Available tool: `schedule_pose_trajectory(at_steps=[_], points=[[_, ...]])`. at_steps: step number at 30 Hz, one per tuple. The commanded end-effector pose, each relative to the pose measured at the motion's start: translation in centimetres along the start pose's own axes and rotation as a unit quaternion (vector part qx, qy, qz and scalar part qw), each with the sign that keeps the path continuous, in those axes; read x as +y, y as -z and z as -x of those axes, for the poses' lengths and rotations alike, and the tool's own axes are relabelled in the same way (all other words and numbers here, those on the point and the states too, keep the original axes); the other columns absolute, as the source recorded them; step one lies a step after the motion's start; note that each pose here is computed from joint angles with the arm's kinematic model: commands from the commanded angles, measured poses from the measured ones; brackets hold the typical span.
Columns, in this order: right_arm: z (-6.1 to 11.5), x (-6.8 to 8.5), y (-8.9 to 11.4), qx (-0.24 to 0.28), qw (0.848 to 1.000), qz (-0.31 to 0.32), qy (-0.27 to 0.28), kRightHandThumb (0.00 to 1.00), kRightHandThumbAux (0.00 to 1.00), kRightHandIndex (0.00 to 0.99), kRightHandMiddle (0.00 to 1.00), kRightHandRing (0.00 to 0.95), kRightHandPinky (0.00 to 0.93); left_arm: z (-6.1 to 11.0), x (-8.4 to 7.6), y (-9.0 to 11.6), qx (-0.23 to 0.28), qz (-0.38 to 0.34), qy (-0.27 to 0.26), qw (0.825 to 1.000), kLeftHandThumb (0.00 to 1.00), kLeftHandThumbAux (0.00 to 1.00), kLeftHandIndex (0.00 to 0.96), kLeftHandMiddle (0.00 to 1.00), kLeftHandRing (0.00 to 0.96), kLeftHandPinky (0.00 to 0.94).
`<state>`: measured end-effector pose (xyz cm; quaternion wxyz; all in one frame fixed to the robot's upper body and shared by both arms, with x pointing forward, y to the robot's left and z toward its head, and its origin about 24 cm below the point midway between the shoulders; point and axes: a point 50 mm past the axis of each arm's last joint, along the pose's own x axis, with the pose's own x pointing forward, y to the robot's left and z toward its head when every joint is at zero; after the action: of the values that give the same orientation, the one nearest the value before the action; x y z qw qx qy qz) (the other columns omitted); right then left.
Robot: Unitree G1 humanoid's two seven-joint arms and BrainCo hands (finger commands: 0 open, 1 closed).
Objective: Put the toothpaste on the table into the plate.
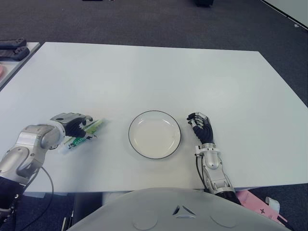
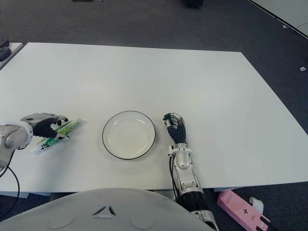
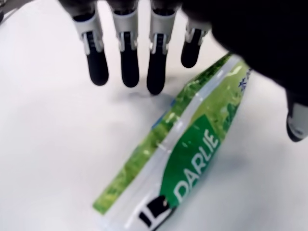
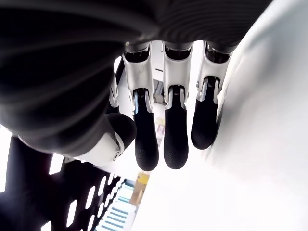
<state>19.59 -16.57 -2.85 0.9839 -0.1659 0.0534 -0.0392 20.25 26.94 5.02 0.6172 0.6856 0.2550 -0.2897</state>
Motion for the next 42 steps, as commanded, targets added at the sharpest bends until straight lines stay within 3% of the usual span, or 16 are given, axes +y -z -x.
schedule_pose_trajectory(at_steps=[1,5,12,21,28,42], points=[[1.5,0.0,2.2,0.063,0.998,0.019,-0.012,0.696,0.734,0.425,0.506,0.505,0.505,-1.0,-3.9,-1.7,-0.016,0.003,0.058,0.998,0.029,0.354,0.156,0.303,0.321,0.413],[1.6,-0.1,2.3,0.064,0.998,0.019,-0.011,0.695,0.734,0.425,0.507,0.502,0.501,-1.5,-5.0,-3.0,-0.012,-0.013,0.054,0.998,0.028,0.336,0.140,0.320,0.332,0.408],[1.7,-0.2,2.3,0.067,0.998,0.016,-0.008,0.695,0.733,0.426,0.510,0.500,0.494,-1.8,-6.2,-4.7,0.012,-0.042,0.037,0.998,0.013,0.326,0.104,0.211,0.192,0.252],[1.8,-0.3,2.1,0.068,0.998,0.015,-0.004,0.700,0.732,0.429,0.512,0.502,0.495,-2.6,-8.1,-5.9,0.077,-0.063,0.011,0.995,0.001,0.381,0.072,0.126,0.100,0.091],[1.8,-0.5,2.1,0.068,0.998,0.014,-0.003,0.702,0.732,0.429,0.512,0.505,0.502,-3.1,-8.9,-6.7,0.105,-0.070,-0.002,0.992,0.000,0.401,0.056,0.098,0.067,0.062],[1.8,-0.8,2.1,0.066,0.998,0.013,-0.001,0.702,0.733,0.428,0.504,0.510,0.510,-2.9,-9.9,-8.2,0.115,-0.076,-0.001,0.991,0.000,0.428,0.032,0.083,0.056,0.078]])
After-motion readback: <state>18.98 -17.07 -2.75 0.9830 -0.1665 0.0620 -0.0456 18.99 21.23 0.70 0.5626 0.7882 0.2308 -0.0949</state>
